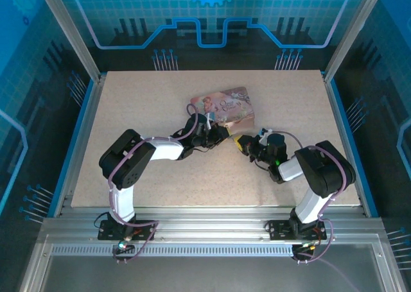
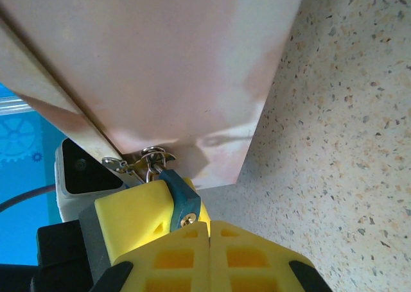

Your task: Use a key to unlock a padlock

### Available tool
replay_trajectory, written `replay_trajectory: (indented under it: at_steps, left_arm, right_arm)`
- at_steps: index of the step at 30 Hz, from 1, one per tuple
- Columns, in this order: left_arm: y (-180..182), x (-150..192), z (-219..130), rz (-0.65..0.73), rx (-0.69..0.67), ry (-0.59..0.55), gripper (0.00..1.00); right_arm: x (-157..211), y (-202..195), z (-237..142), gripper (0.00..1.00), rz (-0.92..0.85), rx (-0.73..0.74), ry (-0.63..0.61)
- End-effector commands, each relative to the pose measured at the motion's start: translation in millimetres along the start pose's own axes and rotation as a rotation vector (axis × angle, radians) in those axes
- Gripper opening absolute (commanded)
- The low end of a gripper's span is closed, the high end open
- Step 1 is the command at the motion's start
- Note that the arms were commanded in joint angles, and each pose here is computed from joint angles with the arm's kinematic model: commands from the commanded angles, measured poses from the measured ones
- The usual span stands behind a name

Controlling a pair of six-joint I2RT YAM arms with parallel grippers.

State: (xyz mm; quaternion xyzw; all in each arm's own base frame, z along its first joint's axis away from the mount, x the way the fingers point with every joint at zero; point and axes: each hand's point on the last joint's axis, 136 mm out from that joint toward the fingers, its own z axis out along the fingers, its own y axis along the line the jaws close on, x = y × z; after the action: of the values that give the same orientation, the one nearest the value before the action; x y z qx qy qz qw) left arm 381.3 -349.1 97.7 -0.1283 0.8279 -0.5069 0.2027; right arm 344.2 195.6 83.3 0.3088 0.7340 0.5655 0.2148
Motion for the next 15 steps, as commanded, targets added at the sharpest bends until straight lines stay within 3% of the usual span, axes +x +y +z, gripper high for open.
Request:
replay_trajectory:
  at_steps: [1,15]
  left_arm:
    - [-54,13,-2,0.041,0.194,0.060,0.03]
    - [-66,10,-3,0.034,0.233,0.055,0.03]
  right_arm:
    - [0,4,10,0.00,-0.012,-0.003,-0.014]
    - [4,10,11,0.00,-0.113,-0.015,-0.057]
